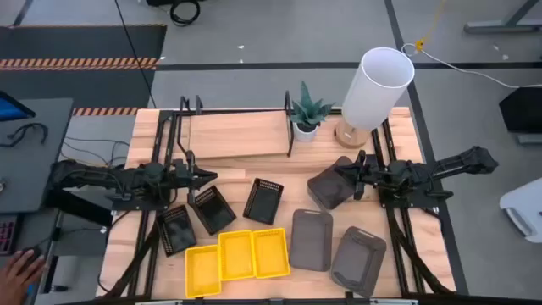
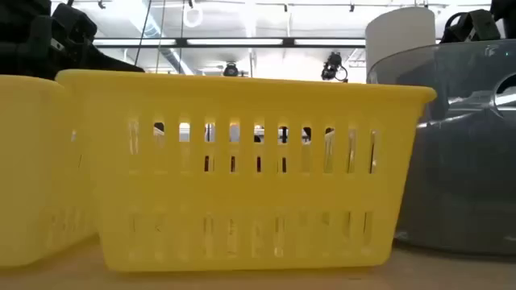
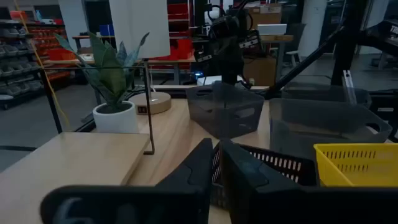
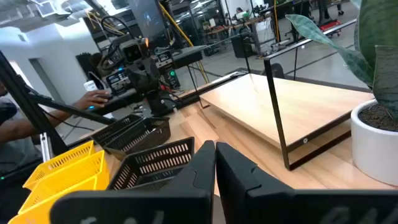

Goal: Stack baskets on shelf by color

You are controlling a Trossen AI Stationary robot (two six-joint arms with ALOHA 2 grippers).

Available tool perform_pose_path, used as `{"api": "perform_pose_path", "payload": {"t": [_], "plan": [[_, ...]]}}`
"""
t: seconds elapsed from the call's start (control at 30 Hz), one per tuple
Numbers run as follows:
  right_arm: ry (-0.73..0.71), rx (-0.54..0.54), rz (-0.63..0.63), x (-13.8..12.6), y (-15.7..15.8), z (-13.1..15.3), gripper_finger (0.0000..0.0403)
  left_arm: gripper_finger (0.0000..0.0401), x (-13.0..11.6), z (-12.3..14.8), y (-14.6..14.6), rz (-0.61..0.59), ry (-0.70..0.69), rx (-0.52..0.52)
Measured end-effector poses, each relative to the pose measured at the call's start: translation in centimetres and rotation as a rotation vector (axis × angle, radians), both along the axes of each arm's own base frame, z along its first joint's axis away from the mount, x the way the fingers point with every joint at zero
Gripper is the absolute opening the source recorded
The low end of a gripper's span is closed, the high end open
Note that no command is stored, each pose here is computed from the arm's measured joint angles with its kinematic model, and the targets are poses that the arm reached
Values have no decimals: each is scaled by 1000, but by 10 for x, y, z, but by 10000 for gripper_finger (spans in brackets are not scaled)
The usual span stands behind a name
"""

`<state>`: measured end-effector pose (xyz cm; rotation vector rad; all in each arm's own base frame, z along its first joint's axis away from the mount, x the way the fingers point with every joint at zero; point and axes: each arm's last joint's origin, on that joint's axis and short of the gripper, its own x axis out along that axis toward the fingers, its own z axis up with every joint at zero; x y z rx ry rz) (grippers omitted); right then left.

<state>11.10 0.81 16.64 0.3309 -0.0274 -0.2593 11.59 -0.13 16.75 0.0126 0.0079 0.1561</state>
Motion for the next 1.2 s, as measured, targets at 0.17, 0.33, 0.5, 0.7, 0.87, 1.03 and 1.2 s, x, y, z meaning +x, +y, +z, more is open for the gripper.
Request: {"api": "perform_pose_path", "payload": {"t": [0.17,0.33,0.5,0.7,0.87,1.03,1.2], "plan": [[0,0,0,0,0,0,19,32,0,0,0,0,0,0],[0,0,0,0,0,0,19,29,0,0,0,0,0,0],[0,0,0,0,0,0,19,37,0,0,0,0,0,0],[0,0,0,0,0,0,19,37,0,0,0,0,0,0],[0,0,0,0,0,0,19,29,0,0,0,0,0,0],[0,0,0,0,0,0,19,32,0,0,0,1,0,0],[0,0,0,0,0,0,19,39,0,0,0,1,0,0]]}}
